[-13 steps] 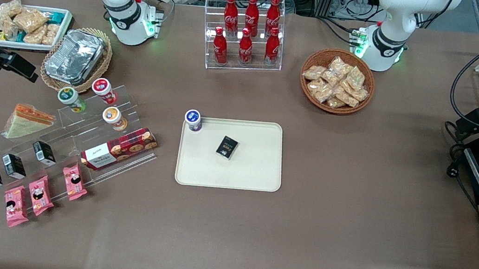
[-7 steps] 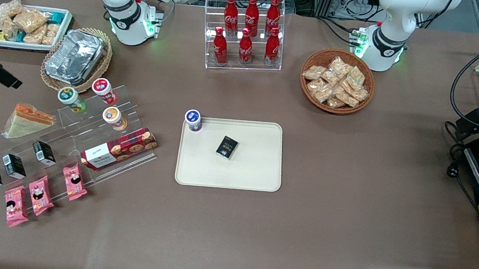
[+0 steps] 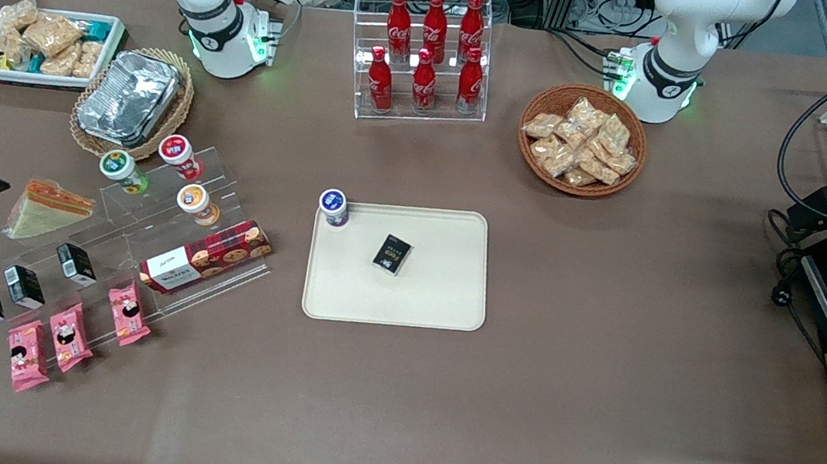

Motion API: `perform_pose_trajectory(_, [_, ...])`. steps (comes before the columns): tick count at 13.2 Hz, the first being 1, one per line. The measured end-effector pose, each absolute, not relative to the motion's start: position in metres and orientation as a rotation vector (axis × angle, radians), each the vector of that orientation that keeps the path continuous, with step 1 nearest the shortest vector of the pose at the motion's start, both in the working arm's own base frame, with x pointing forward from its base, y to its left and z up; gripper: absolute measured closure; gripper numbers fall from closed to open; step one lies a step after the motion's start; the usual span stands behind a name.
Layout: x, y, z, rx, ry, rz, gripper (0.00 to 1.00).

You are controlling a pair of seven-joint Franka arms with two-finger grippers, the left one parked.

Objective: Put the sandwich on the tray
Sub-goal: 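Move the right gripper down toward the wrapped sandwich on the acrylic rack, then close the right gripper on the plastic-wrapped sandwich and lift it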

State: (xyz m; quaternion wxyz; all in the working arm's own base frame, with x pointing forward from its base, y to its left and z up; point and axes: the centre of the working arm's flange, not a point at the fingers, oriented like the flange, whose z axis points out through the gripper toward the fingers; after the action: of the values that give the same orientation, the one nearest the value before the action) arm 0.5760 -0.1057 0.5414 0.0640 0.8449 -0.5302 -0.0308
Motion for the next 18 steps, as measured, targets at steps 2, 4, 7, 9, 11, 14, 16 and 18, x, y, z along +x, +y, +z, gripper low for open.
perform_pose_trajectory(2, [0.591,-0.126,0.514,2.479,-1.715,-0.057,0.02])
perform_pose_trajectory(4, [0.6,-0.145,0.486,2.438,-1.766,-0.058,0.02])
perform_pose_trajectory(7, [0.594,-0.175,0.449,2.41,-1.85,-0.051,0.03])
perform_pose_trajectory(9, [0.582,-0.185,0.433,2.405,-1.884,-0.03,0.03])
perform_pose_trajectory(11, [0.567,-0.185,0.421,2.413,-1.907,-0.002,0.03])
perform_pose_trajectory(14, [0.546,-0.183,0.405,2.42,-1.95,0.006,0.03])
perform_pose_trajectory(16, [0.538,-0.18,0.398,2.426,-1.966,0.013,0.03])
perform_pose_trajectory(18, [0.531,-0.178,0.387,2.429,-1.975,0.02,0.03])
